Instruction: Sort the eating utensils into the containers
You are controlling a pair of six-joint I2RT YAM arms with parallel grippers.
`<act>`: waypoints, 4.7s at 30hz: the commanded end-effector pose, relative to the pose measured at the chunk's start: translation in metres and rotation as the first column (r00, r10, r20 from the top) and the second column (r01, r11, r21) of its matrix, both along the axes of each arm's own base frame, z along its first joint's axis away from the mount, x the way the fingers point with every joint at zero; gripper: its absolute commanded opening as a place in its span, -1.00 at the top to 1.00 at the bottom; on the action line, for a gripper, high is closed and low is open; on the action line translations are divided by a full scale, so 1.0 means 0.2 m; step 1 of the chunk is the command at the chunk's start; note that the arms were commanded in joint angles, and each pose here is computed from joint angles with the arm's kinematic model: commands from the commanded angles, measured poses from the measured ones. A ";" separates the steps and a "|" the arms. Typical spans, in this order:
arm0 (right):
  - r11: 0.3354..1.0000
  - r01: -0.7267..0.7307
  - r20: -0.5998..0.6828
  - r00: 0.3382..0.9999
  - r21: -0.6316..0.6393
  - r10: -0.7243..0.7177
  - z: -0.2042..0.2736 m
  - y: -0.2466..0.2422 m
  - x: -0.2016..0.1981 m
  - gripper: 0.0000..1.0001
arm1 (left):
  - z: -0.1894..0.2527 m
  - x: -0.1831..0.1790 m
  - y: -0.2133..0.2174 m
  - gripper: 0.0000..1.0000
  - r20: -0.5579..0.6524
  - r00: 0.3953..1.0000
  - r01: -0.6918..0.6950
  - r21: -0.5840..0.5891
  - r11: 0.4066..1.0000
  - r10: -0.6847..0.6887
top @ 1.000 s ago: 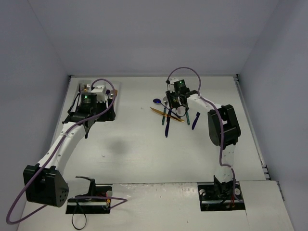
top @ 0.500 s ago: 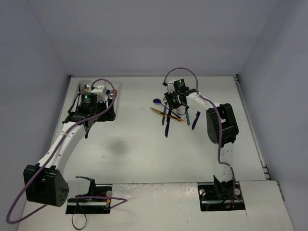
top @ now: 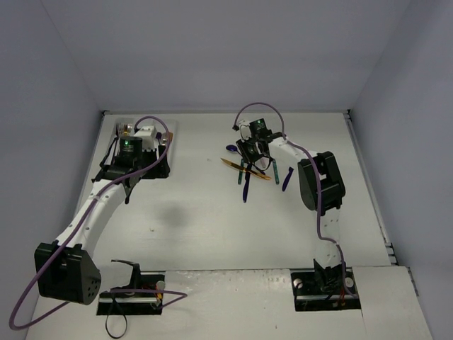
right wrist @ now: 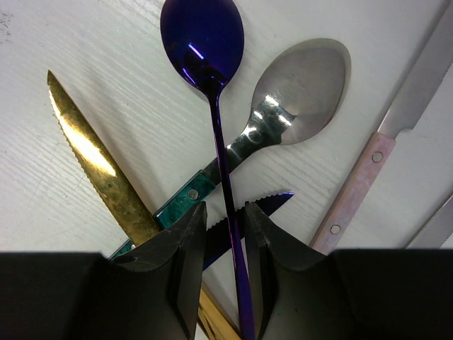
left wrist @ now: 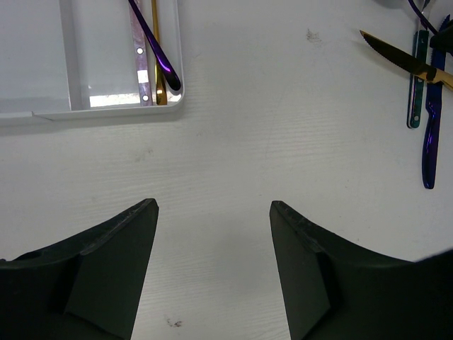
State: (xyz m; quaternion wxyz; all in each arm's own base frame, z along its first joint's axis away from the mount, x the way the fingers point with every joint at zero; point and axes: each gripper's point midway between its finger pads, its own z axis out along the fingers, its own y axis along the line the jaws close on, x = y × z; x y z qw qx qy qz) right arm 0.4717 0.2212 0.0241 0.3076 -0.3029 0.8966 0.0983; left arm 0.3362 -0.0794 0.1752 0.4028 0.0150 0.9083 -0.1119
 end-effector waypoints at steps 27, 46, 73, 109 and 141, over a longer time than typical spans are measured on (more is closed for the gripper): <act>0.981 0.122 0.265 0.951 0.150 -0.159 0.77 0.12 0.09 1.00 | 0.25 0.07 -0.11 -0.23 0.137 0.991 0.027 -0.129 0.991 -0.010; 0.704 0.463 0.082 0.802 0.539 -0.591 1.17 0.34 -0.46 1.00 | 0.52 -0.16 -1.03 -0.30 0.336 0.912 0.377 -0.472 0.797 -0.233; 0.618 0.466 -0.007 0.802 0.633 -0.598 1.19 0.39 -0.60 1.00 | 0.40 -0.16 -1.20 1.00 0.313 0.912 0.395 -0.498 0.772 -0.265; 0.566 0.616 0.074 0.638 0.547 -0.766 1.02 -0.30 -0.48 -0.34 | -0.01 0.47 -0.05 1.00 -0.086 0.996 -0.041 -0.589 0.807 -0.013; 0.614 0.658 0.092 0.646 0.437 -0.758 0.83 -0.30 -0.38 -0.34 | -0.02 0.56 0.34 -0.21 -0.226 0.949 -0.274 -0.248 0.929 0.219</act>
